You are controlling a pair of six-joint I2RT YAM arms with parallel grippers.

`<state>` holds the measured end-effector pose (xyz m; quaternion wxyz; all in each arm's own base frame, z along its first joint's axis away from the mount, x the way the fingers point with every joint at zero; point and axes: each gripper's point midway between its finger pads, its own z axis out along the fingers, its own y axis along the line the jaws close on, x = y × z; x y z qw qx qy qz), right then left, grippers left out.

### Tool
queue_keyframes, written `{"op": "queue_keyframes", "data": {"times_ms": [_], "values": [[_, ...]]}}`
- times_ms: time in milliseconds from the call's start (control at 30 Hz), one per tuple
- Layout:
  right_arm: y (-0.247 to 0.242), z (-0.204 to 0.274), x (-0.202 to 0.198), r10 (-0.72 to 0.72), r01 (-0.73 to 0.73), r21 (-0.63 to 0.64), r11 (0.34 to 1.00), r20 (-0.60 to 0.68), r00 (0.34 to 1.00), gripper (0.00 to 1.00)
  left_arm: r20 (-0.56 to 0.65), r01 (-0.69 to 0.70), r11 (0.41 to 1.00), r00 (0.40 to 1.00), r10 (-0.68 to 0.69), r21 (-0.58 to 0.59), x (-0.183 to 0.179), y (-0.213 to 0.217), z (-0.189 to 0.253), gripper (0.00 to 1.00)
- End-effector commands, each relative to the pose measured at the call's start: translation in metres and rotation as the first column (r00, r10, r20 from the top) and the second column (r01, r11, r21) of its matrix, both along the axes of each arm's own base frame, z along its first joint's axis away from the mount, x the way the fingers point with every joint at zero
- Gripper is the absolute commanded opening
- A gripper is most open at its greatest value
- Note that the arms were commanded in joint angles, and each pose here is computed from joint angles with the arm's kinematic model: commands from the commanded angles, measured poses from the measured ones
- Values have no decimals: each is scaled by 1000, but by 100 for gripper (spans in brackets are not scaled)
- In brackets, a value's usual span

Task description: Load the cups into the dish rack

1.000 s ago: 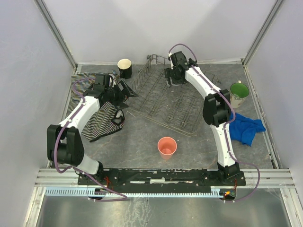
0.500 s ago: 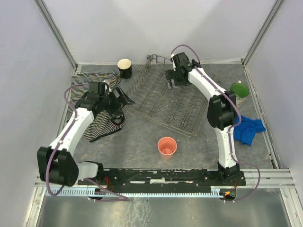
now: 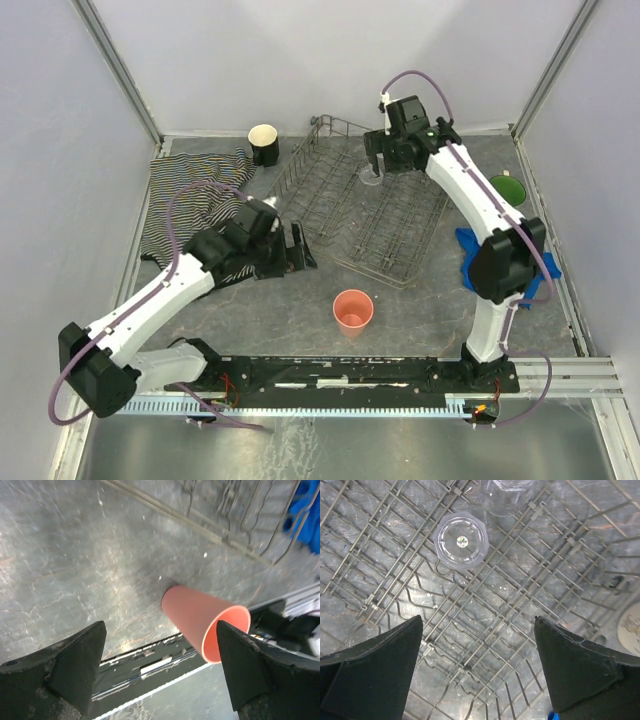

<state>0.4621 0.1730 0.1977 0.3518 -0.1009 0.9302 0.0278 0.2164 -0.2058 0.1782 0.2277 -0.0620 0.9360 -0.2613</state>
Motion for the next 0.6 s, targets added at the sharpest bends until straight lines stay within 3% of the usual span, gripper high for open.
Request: {"op": "queue_keyframes", "data": {"times_ms": [0,267,567], "values": [[-19,56,-29,-50,49,13,999,80,996,100,38,-4,994,999,0,112,-15,-11,0,95],[-33,77,-78,-70,63,78,995,89,994,100,46,66,981,996,-75,185,-25,-42,-11,92],[-51,61,-107,-83,81,42,996,58,995,100,24,138,967,989,-147,216,-36,-69,-21,89]]}}
